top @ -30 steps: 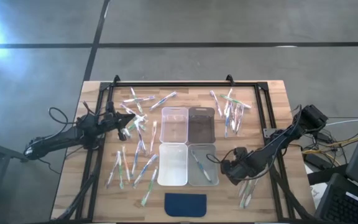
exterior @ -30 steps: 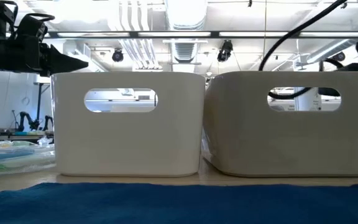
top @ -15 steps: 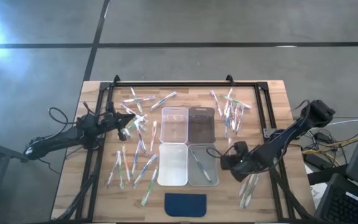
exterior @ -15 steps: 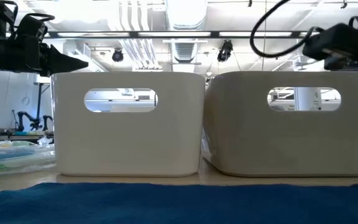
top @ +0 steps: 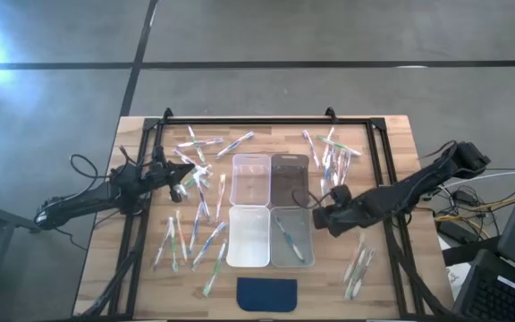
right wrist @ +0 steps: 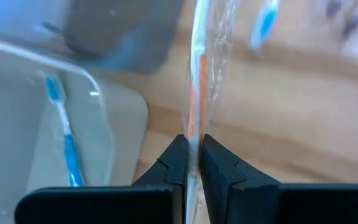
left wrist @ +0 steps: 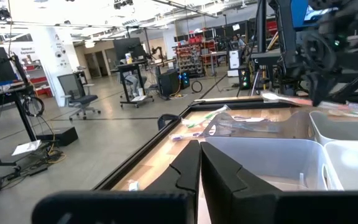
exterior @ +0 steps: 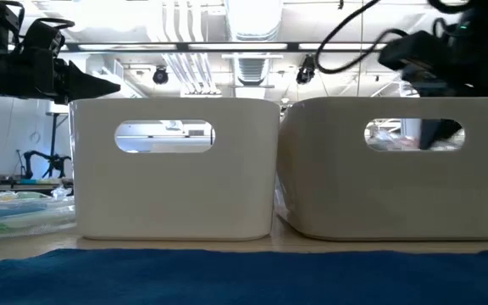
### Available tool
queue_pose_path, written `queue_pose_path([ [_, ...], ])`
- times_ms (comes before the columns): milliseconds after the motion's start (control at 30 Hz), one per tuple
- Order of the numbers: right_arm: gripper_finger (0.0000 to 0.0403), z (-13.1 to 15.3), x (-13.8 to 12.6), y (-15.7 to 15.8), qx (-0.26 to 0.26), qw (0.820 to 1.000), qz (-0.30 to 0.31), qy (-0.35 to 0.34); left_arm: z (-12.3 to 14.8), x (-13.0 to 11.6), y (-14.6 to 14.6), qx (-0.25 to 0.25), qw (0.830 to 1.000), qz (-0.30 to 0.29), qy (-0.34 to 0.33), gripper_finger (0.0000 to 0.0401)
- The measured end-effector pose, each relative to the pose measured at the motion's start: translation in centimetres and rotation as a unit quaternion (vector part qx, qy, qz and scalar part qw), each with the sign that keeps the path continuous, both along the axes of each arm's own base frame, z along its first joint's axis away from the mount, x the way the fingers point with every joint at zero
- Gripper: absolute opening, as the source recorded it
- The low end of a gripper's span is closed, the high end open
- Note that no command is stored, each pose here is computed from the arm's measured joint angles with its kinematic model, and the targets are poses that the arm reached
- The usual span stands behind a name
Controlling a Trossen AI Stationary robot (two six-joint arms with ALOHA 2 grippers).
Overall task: Pick & Place Toothbrushes
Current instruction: Put the orange toothbrush into the black bin
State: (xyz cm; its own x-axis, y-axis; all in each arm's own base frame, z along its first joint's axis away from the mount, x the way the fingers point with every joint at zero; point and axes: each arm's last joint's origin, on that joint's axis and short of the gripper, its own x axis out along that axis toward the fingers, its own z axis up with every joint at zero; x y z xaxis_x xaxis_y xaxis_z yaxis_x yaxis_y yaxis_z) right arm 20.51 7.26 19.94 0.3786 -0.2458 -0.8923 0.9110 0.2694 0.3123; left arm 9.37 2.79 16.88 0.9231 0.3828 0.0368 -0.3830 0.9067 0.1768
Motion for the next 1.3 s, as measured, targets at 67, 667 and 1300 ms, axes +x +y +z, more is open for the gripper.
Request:
queue_pose_path([
  [67, 0.0018, 0.9, 0.5, -0.7, -0.018, 1.000, 0.012, -0.010, 0.0, 0.0, 0.0, 0.000, 1.000, 0.000, 0.000, 0.0017],
  [667, 0.0018, 8.8, 7.8, -6.9, -0.106, 0.986, 0.124, 0.040, 0.0, 0.0, 0.0, 0.000, 1.000, 0.000, 0.000, 0.0018],
  [1300, 0.0018, 5.6, 12.0, -11.3, -0.024, 0.971, 0.175, 0.159, 0.0, 0.0, 0.0, 0.000, 1.000, 0.000, 0.001, 0.0017],
])
